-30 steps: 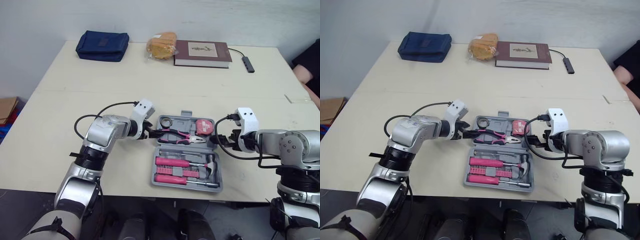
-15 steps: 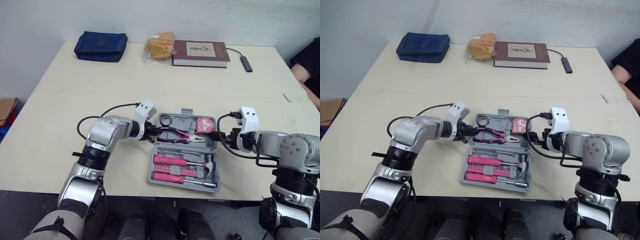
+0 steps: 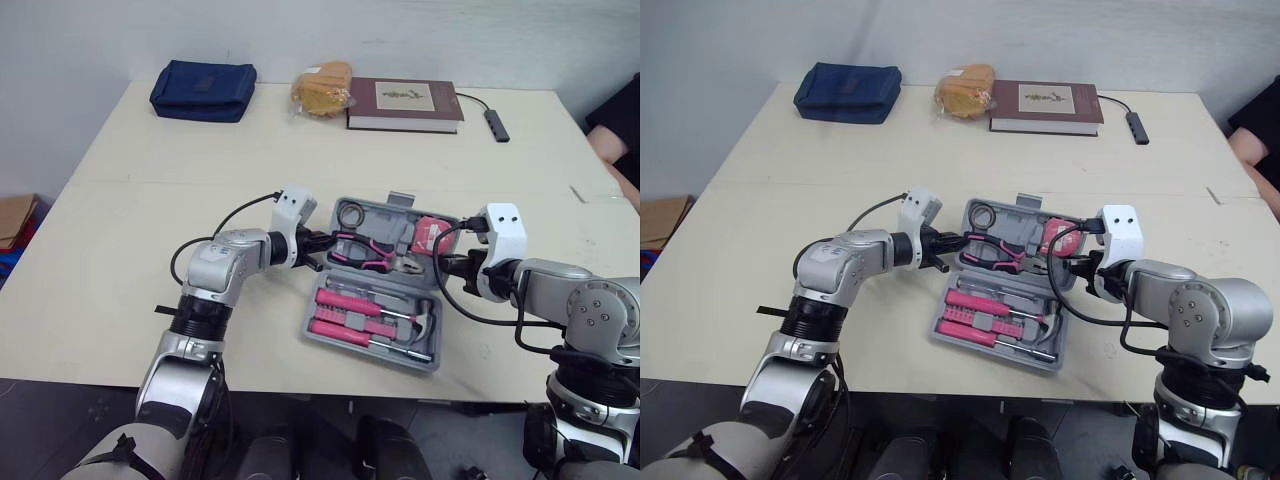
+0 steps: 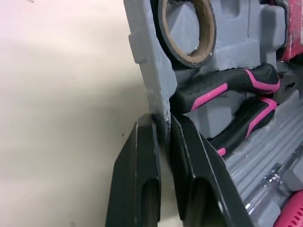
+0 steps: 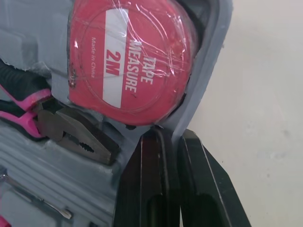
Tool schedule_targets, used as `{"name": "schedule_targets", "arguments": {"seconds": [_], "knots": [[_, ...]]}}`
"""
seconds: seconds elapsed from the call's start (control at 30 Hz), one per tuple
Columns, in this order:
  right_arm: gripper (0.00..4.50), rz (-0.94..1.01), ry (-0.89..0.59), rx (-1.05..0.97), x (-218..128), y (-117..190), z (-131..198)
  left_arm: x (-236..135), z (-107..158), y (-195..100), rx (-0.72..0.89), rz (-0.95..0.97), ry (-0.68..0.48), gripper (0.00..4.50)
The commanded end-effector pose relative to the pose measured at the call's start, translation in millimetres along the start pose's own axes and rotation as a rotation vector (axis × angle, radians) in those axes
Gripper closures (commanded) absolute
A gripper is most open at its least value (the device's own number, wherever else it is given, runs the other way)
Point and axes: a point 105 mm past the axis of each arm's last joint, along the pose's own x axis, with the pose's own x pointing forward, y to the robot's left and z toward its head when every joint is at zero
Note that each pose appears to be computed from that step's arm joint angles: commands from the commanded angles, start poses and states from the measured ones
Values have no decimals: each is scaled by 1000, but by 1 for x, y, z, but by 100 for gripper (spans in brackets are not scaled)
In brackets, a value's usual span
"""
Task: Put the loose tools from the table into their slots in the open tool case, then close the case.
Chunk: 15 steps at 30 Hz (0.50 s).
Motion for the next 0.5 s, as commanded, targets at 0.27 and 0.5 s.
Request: {"name": "schedule_targets", "arguments": {"seconds": [0.27,0.5], "knots": [[441,-31,-187,-227,-14,3,19,-9,35,-9,123,-52,-226,421],[441,-196,-349,-691,-21,-4,-9,-29,28,0,373,-54,-379,421]]}}
